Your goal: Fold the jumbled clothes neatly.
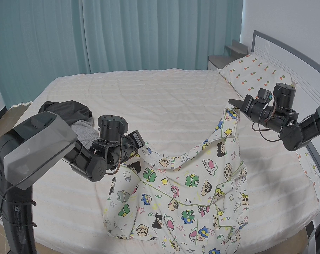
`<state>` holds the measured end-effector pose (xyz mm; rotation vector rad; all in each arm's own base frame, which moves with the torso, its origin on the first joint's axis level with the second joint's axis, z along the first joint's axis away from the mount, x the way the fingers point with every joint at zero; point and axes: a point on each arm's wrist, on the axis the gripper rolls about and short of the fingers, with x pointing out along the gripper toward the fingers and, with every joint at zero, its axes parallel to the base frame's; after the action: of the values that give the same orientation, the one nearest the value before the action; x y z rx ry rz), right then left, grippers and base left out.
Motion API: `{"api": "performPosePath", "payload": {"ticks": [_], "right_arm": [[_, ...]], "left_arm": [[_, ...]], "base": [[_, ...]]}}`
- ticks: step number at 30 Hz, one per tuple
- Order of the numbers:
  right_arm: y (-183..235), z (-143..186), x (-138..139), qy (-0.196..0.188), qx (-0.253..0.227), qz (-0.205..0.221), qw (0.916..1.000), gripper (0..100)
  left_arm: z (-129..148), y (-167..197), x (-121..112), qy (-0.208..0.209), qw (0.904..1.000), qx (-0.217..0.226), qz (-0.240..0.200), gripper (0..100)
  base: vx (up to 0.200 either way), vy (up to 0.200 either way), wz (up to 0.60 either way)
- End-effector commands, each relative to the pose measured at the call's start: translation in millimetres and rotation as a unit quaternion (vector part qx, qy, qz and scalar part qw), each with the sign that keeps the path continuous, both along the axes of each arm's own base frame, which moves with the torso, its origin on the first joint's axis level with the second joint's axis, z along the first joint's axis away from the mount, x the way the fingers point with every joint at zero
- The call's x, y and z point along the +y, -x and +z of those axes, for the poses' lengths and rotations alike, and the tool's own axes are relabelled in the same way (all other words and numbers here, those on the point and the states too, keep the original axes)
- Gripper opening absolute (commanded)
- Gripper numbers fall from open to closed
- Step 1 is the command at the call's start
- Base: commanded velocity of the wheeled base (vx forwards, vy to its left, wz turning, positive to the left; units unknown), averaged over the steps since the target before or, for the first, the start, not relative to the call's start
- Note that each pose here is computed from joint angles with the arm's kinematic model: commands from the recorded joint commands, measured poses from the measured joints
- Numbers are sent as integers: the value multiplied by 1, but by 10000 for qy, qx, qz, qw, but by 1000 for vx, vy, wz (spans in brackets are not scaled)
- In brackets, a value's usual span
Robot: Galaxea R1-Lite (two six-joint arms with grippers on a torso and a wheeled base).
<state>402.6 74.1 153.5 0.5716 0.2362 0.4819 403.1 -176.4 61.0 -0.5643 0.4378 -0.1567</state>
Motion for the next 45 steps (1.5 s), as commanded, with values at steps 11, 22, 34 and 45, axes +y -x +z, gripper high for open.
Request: {"api": "performPosePath", "payload": {"ticks": [11, 22, 34, 45], "right_arm": [[-73, -78, 4, 86, 332, -701, 9970, 0], [-110, -107, -4, 68, 345, -1002, 9943, 100], [-127, -95, -28, -401, 1062, -1540, 9815, 100], [-141, -69, -22, -1399, 1211, -1486, 9714, 100]], "left_arm": [[-48, -58, 26, -4, 9987, -29, 508, 0], [-61, -84, 49, -55, 9961, 19, 885, 100], [-47, -95, 76, -33, 9924, -133, 1222, 100], [-43, -100, 94, -55, 9901, -82, 1403, 100]], "base": [[0, 0, 0], [0, 0, 0], [0, 0, 0], [0, 0, 0]]}}
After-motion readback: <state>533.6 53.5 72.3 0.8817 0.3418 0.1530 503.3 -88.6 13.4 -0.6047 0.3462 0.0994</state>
